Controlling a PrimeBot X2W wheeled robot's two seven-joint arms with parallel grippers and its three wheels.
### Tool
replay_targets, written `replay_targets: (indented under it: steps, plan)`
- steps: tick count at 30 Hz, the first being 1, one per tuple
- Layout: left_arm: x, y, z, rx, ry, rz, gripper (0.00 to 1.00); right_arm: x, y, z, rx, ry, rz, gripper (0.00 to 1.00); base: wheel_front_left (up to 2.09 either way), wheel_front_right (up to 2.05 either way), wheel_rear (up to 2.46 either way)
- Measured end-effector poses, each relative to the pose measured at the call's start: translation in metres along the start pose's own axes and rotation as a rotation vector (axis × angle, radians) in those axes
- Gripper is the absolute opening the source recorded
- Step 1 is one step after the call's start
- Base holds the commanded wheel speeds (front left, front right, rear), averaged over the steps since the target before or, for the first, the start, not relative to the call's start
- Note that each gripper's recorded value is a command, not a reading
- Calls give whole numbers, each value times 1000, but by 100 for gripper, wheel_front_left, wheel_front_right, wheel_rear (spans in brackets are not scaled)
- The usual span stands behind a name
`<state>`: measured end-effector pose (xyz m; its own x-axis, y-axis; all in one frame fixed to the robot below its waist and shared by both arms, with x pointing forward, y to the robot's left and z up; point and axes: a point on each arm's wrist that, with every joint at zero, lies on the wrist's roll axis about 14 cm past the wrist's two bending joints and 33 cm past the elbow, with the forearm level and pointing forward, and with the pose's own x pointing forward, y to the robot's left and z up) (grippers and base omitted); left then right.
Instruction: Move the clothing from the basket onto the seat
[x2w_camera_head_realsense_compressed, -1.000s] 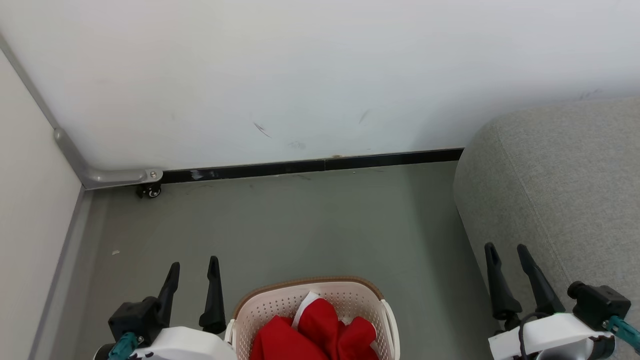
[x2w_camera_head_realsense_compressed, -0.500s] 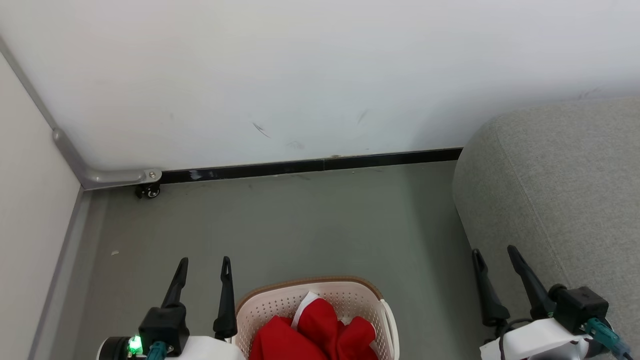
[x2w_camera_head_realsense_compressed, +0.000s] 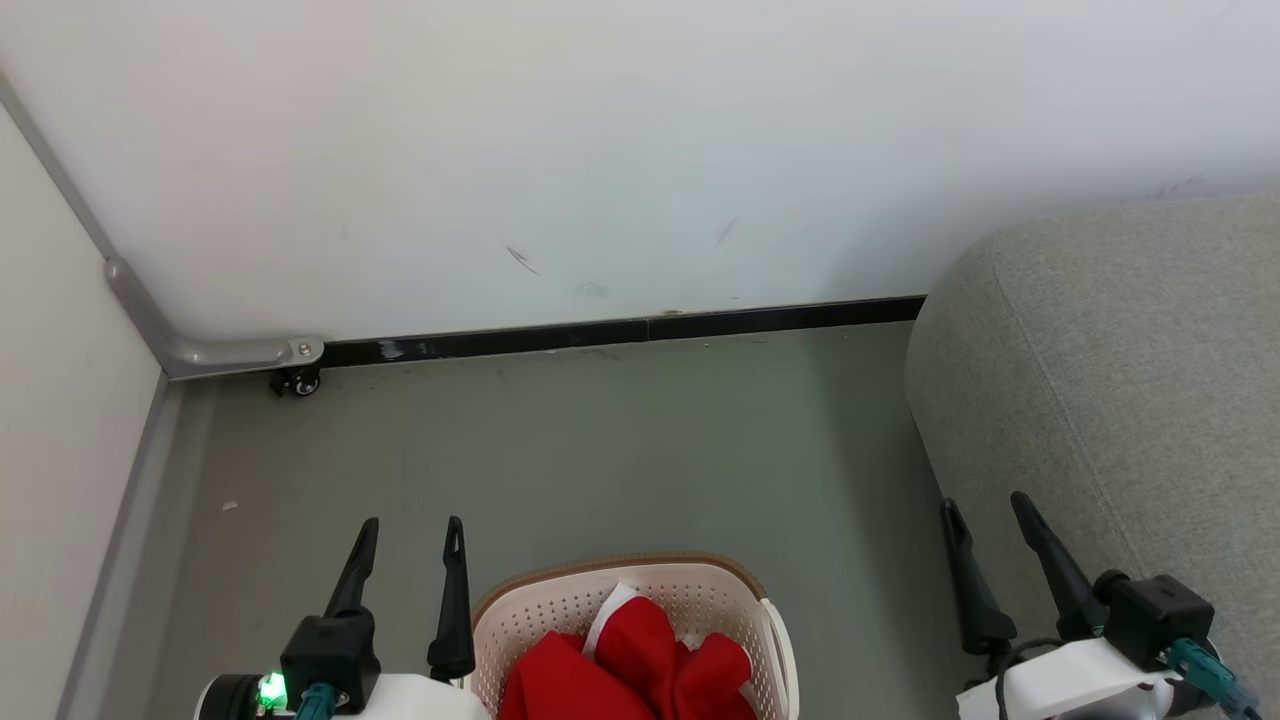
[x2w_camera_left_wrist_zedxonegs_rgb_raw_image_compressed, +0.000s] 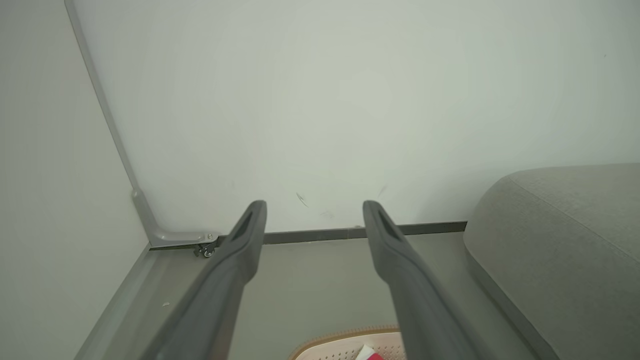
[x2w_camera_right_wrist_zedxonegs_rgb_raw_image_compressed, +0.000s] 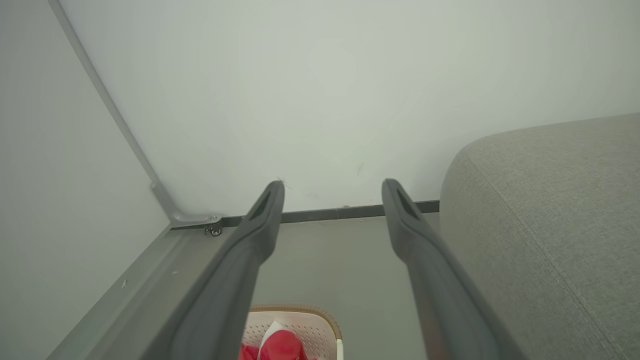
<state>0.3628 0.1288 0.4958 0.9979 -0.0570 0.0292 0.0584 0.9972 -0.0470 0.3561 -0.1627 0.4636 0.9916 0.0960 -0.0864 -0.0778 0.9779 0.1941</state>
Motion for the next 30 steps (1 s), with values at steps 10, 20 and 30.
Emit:
replay_targets:
  steps: [10,20,30]
  plan:
    - [0,2,-1,-2,2,6,100,0,2,-1,9,3,4,100,0,0,0]
    - [-1,2,0,0,1,4,100,0,4,-2,8,6,12,100,0,0,0]
    - [-1,2,-2,0,6,4,100,-1,5,-3,8,6,15,100,0,0,0]
